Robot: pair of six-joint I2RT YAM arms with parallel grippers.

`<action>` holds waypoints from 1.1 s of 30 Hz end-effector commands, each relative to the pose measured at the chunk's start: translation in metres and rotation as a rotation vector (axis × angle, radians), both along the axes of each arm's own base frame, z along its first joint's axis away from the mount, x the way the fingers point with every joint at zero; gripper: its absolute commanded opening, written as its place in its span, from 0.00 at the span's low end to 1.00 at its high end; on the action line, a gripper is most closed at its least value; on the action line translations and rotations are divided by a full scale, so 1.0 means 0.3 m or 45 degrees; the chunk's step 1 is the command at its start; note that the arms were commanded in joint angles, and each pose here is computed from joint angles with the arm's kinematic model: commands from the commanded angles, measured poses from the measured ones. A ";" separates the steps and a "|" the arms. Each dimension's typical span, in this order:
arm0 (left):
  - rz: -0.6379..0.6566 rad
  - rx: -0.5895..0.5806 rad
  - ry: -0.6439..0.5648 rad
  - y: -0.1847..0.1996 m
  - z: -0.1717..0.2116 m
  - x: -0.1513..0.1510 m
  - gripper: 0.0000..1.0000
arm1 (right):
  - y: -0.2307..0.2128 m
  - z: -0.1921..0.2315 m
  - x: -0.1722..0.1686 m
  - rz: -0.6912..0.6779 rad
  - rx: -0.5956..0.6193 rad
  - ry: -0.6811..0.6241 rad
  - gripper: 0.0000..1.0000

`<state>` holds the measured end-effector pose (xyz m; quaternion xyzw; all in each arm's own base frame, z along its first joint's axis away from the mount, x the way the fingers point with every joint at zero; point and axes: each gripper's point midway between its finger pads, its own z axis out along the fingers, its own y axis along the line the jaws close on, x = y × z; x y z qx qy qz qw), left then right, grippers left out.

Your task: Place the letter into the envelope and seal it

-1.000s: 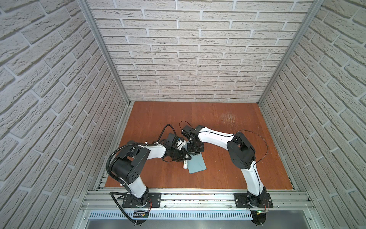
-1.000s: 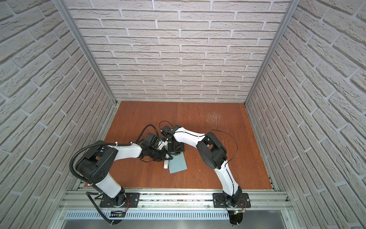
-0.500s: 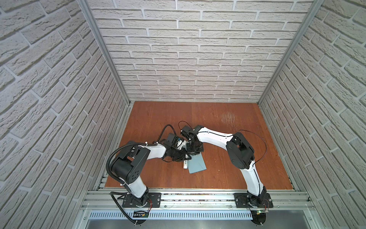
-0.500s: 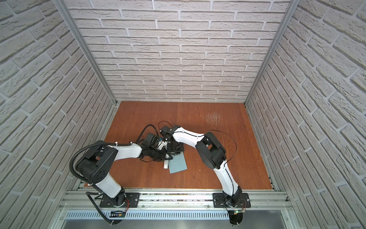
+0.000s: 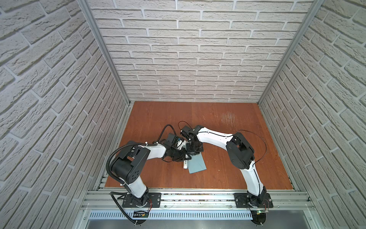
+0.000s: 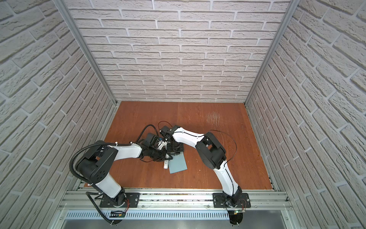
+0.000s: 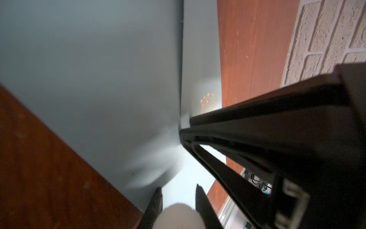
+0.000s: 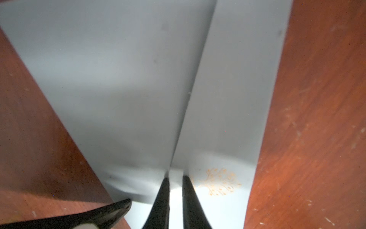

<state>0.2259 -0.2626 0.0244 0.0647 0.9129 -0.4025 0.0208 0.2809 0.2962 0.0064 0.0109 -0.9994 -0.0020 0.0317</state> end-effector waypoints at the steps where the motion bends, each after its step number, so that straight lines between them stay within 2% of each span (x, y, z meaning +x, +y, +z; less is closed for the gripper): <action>1: 0.033 0.081 -0.002 0.043 -0.044 -0.007 0.00 | -0.066 -0.366 -0.201 0.040 -0.157 0.289 0.16; 5: 0.037 0.085 -0.002 0.046 -0.046 -0.006 0.00 | -0.072 -0.362 -0.196 0.045 -0.171 0.283 0.07; 12: 0.035 0.083 0.001 0.045 -0.047 -0.007 0.00 | -0.073 -0.352 -0.192 0.054 -0.173 0.275 0.05; 13: 0.035 0.082 0.001 0.045 -0.046 -0.007 0.00 | -0.070 -0.352 -0.192 0.053 -0.168 0.275 0.06; 16: 0.034 0.081 -0.002 0.044 -0.044 -0.006 0.00 | -0.067 -0.350 -0.192 0.050 -0.162 0.274 0.16; 19: 0.039 0.083 -0.004 0.046 -0.044 -0.003 0.00 | -0.069 -0.348 -0.190 0.052 -0.167 0.273 0.19; 21: 0.039 0.083 -0.003 0.046 -0.042 -0.003 0.00 | -0.073 -0.347 -0.191 0.057 -0.175 0.273 0.16; 23: 0.039 0.083 -0.003 0.046 -0.042 -0.004 0.00 | -0.082 -0.348 -0.192 0.059 -0.188 0.272 0.07; 27: 0.042 0.084 -0.002 0.049 -0.039 -0.005 0.00 | -0.083 -0.332 -0.188 0.069 -0.185 0.261 0.05; 30: 0.043 0.090 -0.006 0.053 -0.036 -0.006 0.00 | -0.067 -0.288 -0.170 0.075 -0.151 0.231 0.07; 33: 0.046 0.098 0.000 0.058 -0.034 -0.010 0.00 | -0.038 -0.216 -0.142 0.076 -0.079 0.190 0.19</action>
